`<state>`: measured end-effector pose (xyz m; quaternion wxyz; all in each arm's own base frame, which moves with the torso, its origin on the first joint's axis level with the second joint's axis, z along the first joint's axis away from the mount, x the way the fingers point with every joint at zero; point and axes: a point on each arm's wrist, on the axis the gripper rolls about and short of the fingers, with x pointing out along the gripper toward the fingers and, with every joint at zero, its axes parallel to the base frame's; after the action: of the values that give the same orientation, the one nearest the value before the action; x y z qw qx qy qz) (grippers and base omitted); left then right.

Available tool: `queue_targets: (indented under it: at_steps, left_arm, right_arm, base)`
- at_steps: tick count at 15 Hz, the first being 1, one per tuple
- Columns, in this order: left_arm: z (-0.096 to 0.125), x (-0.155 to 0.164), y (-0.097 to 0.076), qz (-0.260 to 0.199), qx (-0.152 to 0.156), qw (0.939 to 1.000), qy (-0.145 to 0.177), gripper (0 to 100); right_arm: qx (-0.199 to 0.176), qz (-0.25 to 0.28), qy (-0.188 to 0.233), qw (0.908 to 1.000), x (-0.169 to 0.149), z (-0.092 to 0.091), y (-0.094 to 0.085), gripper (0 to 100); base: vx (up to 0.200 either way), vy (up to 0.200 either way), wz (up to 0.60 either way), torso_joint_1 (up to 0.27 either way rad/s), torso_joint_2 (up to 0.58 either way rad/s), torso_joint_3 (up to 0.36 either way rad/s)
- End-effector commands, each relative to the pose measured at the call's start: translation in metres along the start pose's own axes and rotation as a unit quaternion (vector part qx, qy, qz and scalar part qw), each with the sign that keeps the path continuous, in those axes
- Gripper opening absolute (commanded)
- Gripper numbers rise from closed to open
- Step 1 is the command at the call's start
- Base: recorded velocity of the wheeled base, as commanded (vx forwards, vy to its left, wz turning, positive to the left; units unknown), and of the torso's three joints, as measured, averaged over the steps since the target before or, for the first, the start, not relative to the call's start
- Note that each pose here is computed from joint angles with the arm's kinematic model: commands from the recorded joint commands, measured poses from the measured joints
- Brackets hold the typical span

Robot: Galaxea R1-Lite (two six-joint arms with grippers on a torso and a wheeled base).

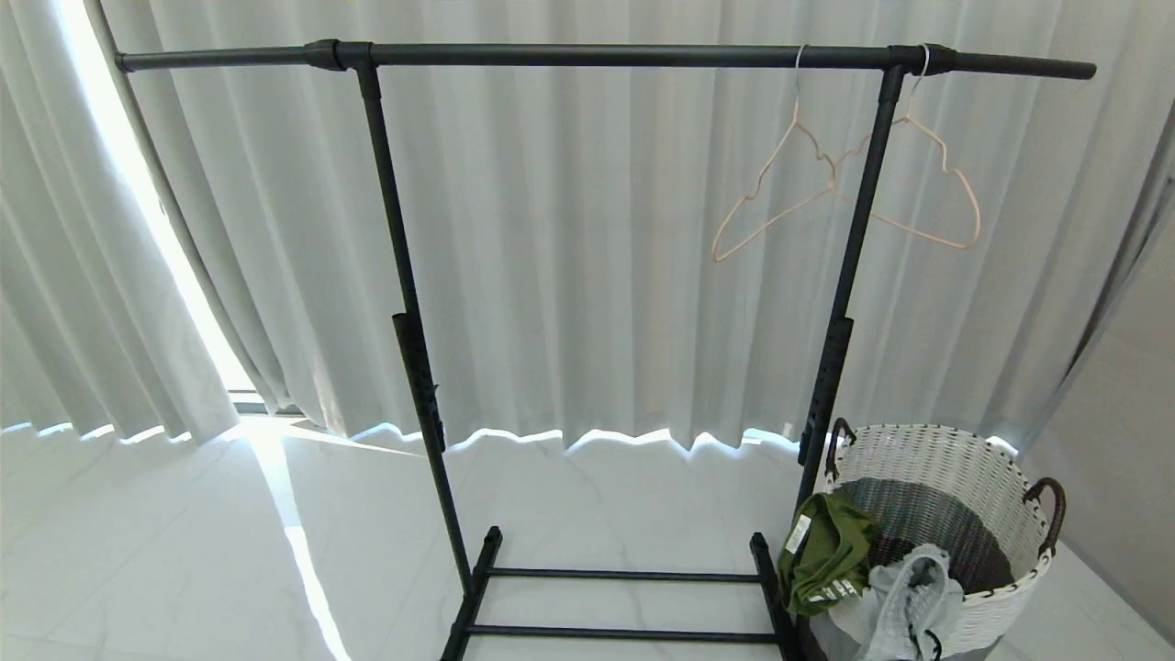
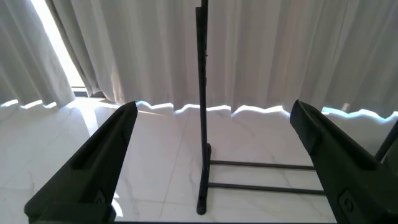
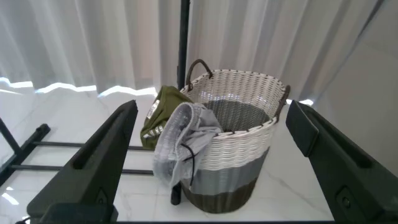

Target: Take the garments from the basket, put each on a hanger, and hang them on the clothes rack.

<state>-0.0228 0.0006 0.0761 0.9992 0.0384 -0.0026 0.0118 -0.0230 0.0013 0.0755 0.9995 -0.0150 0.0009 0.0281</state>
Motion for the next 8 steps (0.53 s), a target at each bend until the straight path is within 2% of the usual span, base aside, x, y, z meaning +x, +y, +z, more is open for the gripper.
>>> queue_targets:
  at_steps: [1, 5, 8]
  left_arm:
    - [0.0000, 0.0000, 0.0000, 0.000, 0.000, 1.0000, 0.000, 100]
    - [0.0000, 0.0000, 0.0000, 0.001, 0.001, 1.0000, 0.000, 100]
    - [0.0000, 0.0000, 0.0000, 0.000, -0.008, 1.0000, 0.000, 100]
  right_arm:
    - [0.000, 0.000, 0.000, 1.0000, 0.0000, -0.0001, 0.0000, 100]
    - [0.000, 0.000, 0.000, 1.0000, 0.0000, -0.0001, 0.0000, 100]
    - [0.000, 0.000, 0.000, 1.0000, 0.0000, -0.0001, 0.0000, 100]
  base:
    - [0.200, 0.000, 0.00, 0.007, 0.00, -0.002]
    - [0.200, 0.000, 0.00, 0.005, 0.00, 0.006]
    - [0.000, 0.000, 0.00, 0.000, 0.00, 0.000]
